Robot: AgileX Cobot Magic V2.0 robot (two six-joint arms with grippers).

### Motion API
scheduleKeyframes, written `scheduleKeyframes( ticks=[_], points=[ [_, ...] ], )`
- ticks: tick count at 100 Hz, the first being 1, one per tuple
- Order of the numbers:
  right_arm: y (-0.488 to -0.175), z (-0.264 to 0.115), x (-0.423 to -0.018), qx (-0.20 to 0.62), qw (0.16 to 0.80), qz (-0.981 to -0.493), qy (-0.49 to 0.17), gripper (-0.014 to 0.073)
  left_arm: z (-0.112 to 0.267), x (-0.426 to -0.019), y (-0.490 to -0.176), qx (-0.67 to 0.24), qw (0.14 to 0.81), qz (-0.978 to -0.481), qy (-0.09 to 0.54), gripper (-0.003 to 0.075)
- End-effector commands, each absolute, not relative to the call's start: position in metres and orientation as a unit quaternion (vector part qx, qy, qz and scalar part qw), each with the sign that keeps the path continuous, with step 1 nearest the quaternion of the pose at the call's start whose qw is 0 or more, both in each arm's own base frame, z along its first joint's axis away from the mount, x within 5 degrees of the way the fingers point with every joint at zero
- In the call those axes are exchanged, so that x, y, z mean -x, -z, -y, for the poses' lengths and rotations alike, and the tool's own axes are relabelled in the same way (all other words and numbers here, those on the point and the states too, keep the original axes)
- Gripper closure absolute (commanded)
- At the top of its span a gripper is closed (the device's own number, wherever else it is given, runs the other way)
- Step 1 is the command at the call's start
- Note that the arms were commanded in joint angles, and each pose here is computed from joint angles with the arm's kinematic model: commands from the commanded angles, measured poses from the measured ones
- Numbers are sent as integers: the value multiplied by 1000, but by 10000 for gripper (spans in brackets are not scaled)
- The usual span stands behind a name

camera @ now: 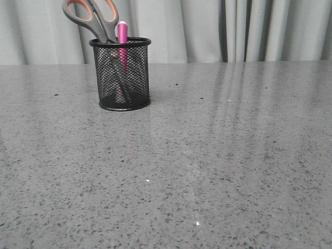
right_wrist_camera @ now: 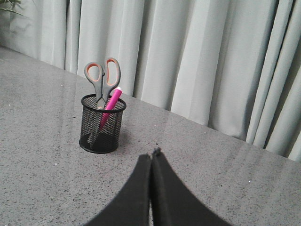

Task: Put pen and scissors into bin

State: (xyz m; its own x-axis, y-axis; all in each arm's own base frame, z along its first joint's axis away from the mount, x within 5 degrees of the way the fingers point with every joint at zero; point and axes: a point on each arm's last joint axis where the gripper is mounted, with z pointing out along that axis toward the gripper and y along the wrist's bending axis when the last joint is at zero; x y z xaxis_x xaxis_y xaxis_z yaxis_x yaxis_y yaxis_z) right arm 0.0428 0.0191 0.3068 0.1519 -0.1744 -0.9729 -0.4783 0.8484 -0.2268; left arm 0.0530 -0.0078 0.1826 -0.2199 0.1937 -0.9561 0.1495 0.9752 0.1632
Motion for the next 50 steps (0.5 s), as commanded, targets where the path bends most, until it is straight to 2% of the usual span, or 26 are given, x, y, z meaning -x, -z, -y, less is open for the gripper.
scheduleKeyframes(
  ticks=[1, 37, 50],
  points=[
    [-320, -20, -41, 253, 741, -612, -112, 664, 7, -53, -173, -103, 627, -772, -19, 739],
    [-319, -20, -41, 253, 740, -613, -111, 664, 7, -53, -173, -103, 627, -772, -19, 739],
    [-310, -22, -44, 258, 731, -622, -110, 664, 7, -53, -173, -103, 627, -772, -19, 739]
  ],
)
